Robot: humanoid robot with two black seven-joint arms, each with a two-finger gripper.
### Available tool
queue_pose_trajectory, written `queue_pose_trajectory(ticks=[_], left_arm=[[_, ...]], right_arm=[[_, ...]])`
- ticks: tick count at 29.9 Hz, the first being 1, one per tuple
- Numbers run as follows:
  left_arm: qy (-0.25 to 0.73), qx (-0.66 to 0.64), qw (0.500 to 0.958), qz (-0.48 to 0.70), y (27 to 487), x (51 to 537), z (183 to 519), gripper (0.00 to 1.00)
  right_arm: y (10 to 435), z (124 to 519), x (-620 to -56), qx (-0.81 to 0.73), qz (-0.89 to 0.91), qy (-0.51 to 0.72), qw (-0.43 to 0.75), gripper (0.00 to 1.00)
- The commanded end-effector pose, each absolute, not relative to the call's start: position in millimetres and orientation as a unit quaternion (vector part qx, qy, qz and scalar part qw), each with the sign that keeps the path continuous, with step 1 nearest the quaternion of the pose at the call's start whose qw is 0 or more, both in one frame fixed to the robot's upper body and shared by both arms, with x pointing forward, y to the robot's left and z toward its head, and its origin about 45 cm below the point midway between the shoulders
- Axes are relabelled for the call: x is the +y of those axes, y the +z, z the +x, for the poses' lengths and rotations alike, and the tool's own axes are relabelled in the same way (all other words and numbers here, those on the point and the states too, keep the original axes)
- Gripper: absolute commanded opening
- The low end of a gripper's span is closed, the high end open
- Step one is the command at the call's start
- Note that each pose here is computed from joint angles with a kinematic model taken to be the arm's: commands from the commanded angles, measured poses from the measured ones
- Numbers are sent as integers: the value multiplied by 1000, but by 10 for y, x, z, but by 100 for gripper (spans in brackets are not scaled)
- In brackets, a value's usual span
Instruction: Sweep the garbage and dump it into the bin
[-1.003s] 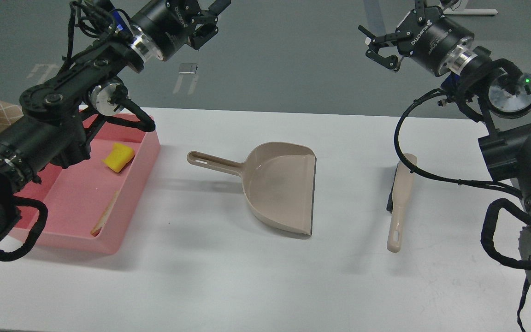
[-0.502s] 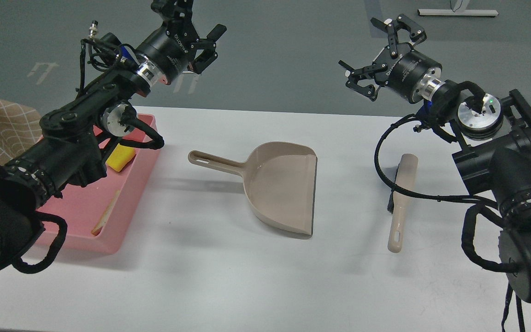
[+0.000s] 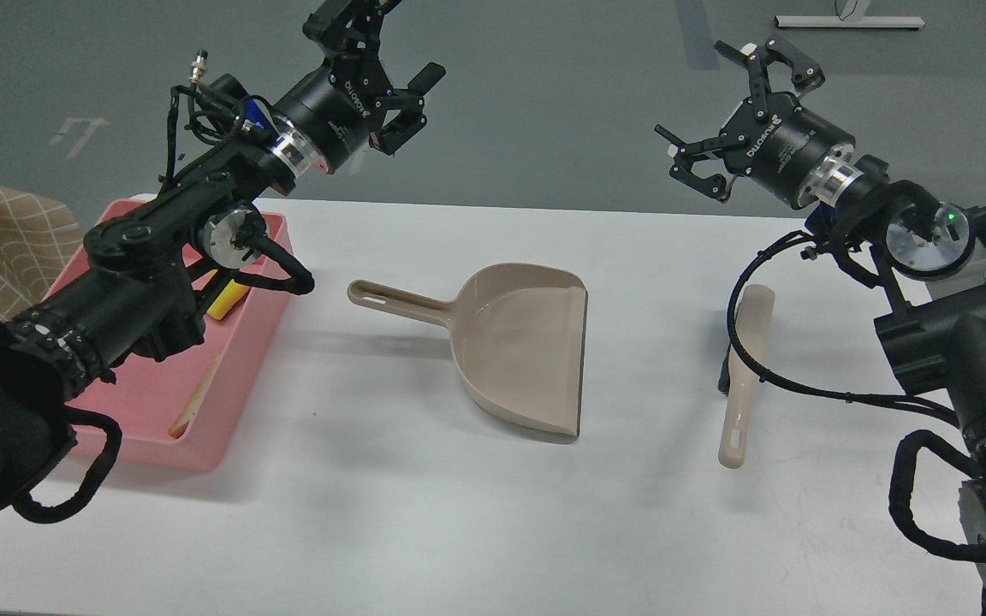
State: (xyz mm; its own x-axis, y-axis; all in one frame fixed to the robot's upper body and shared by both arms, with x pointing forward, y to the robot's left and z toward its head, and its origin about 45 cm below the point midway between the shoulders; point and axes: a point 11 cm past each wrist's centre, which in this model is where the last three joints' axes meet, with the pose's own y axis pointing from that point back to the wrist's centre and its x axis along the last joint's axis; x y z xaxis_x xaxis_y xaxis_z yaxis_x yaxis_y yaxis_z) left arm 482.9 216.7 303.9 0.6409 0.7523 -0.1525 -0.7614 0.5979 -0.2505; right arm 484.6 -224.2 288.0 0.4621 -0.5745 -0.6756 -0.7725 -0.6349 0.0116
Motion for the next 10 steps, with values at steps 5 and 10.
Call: queue_pose_trajectory(ticks=[5, 10], left_arm=[[419, 24, 896, -148, 2956, 2248, 4710, 98], [419, 26, 896, -148, 2945, 2239, 4712, 98]], right_arm=[[2944, 4821, -2257, 397, -847, 318, 152, 100], [2914, 4811, -2246, 397, -846, 322, 153, 100]])
